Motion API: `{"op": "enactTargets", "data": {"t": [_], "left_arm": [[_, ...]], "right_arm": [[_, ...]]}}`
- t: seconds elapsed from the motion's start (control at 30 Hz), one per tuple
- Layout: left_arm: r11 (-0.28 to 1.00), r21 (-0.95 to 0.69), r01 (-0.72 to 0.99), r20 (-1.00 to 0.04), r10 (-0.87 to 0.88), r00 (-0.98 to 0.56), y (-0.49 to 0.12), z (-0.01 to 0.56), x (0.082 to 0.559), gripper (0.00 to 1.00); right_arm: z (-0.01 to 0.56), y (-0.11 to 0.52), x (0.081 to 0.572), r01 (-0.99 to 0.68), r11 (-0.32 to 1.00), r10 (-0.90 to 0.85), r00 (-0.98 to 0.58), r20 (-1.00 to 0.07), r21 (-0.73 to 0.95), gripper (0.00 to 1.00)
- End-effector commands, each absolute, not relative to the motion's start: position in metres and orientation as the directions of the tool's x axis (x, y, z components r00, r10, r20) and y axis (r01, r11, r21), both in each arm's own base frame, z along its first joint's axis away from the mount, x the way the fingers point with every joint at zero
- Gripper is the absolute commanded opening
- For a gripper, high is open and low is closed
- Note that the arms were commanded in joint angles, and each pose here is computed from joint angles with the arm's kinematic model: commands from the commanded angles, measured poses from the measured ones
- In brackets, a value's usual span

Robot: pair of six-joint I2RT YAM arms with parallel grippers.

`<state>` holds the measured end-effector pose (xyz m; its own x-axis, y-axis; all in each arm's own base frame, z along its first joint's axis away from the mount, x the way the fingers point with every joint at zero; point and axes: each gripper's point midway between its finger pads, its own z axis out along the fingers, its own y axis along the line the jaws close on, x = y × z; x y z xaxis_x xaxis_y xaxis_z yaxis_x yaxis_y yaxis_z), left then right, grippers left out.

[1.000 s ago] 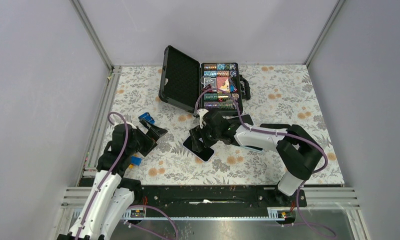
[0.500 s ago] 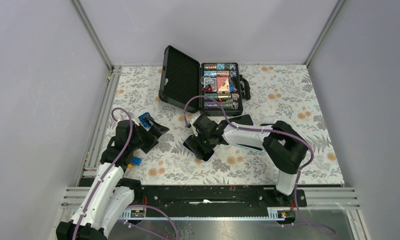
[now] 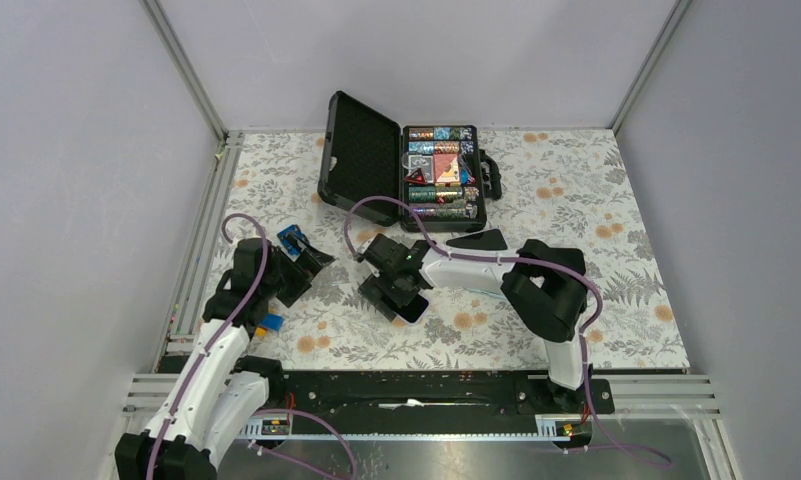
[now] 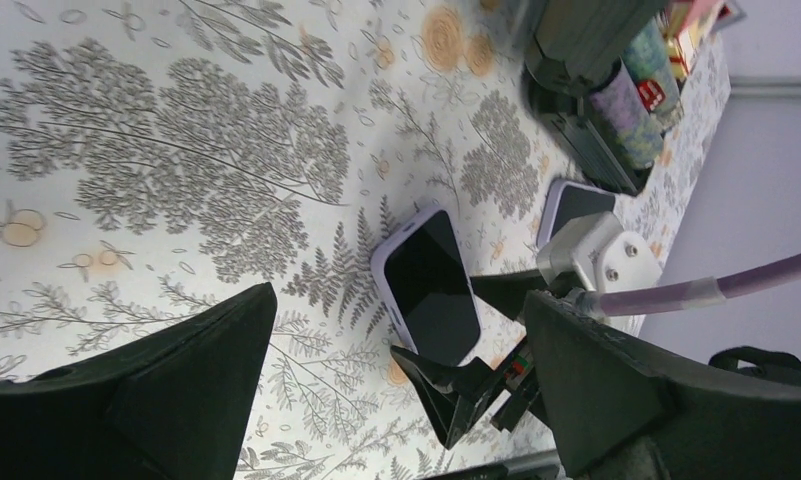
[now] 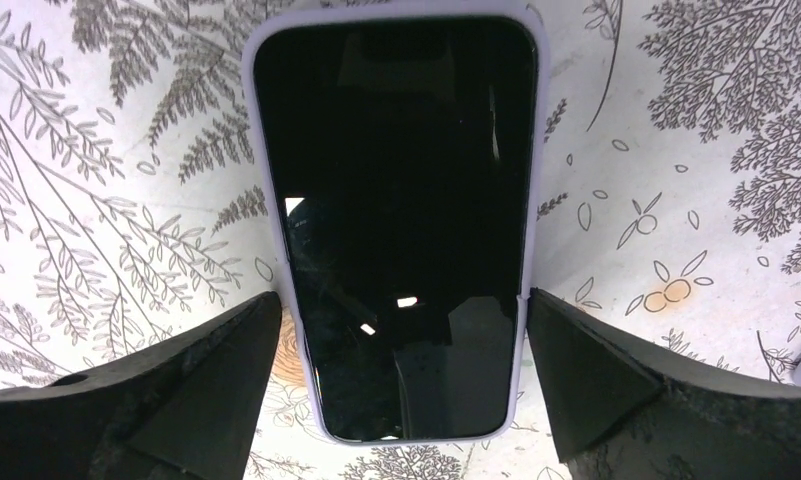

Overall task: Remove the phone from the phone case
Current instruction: Pick up the phone at the center of the board.

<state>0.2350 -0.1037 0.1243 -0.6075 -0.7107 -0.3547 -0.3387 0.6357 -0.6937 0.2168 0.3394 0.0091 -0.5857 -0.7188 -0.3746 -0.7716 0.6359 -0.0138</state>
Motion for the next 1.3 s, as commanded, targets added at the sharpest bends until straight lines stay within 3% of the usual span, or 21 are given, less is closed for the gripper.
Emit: {"op": "enactTargets", "data": {"t": [0.0, 0.17, 0.3, 0.63, 0.9, 1.13, 1.27], "left_arm": [[0.612, -0.692, -0.382, -0.395, -0.765, -0.509, -0.084, 0.133, 0.246, 0.99], [0.612, -0.699, -0.370, -0.388, -0.759, -0.523, -0.086, 0.130, 0.246, 0.99], [0.599, -0.708, -0.375, -0.351, -0.759, -0.549, -0.093, 0.121, 0.244, 0.99], [0.537, -0.793, -0.287, -0.244, -0.712, -0.658, -0.129, 0.106, 0.248, 0.96], [0.560, -0.789, -0.252, -0.202, -0.624, -0.755, -0.165, 0.084, 0.250, 0.93], [0.559, -0.787, -0.263, -0.169, -0.605, -0.778, -0.185, 0.067, 0.252, 0.89], [0.557, -0.788, -0.261, -0.146, -0.582, -0.800, -0.199, 0.059, 0.251, 0.79]], "right_arm": [[-0.020, 0.318, 0.205, -0.750, 0.659, -0.739, -0.634, -0.229, -0.050, 0.94], [-0.024, 0.317, 0.205, -0.737, 0.673, -0.731, -0.653, -0.196, -0.056, 0.64], [-0.015, 0.324, 0.206, -0.718, 0.695, -0.701, -0.669, -0.246, -0.031, 0.54], [0.033, 0.348, 0.208, -0.621, 0.738, -0.514, -0.771, -0.375, 0.265, 0.51], [0.054, 0.362, 0.208, -0.526, 0.677, -0.395, -0.850, -0.349, 0.515, 0.49], [0.061, 0.369, 0.208, -0.485, 0.627, -0.347, -0.875, -0.339, 0.609, 0.49], [0.059, 0.374, 0.207, -0.465, 0.613, -0.323, -0.885, -0.334, 0.639, 0.49]]}}
